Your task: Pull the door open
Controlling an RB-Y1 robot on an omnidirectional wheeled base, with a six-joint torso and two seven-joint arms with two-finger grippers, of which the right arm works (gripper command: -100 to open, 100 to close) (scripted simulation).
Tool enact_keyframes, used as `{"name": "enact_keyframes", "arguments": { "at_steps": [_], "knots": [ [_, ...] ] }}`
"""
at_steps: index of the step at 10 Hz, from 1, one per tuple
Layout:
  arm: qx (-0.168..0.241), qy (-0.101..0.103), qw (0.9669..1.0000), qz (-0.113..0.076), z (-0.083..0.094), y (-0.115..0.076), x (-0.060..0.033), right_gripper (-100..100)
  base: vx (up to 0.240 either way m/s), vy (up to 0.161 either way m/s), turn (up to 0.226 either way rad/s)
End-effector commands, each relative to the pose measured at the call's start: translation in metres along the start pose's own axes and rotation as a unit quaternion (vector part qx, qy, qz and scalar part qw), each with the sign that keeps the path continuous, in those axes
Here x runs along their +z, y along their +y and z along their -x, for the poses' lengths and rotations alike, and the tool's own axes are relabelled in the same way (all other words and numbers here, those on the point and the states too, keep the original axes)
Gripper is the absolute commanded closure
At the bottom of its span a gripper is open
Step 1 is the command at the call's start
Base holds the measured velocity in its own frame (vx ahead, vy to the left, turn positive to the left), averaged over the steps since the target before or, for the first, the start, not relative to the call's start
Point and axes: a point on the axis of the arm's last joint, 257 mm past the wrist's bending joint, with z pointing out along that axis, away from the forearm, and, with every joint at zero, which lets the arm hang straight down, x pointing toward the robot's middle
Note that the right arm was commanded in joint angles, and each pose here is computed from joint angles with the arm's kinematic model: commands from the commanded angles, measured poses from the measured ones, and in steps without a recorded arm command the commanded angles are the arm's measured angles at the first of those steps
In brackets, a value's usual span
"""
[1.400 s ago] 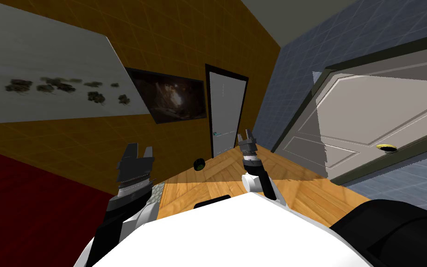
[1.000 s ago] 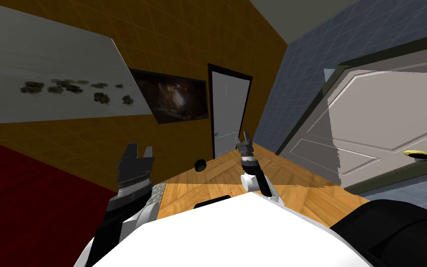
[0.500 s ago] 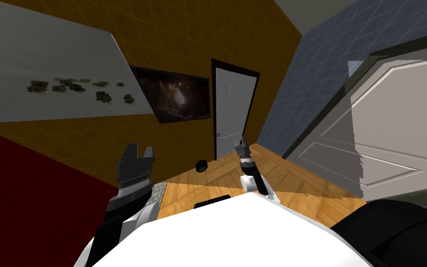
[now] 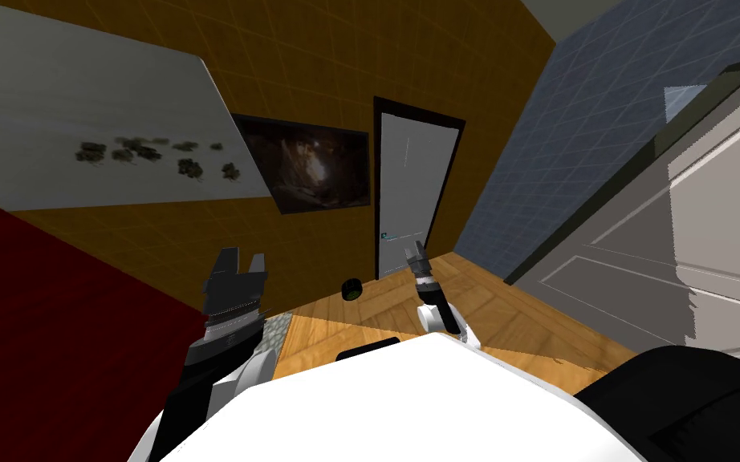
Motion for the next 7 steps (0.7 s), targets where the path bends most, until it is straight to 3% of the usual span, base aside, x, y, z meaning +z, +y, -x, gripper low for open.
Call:
{"name": "enact_keyframes", "arguments": {
  "at_steps": [1, 7],
  "knots": [
    [0.0, -0.001, 0.9999, -0.011, 0.003, -0.012, -0.0044, -100, 0.071, -0.033, 0.053],
    [-0.001, -0.001, 0.9992, -0.041, 0.02, -0.052, -0.0181, -100, 0.049, -0.019, 0.081]
  ]
}}
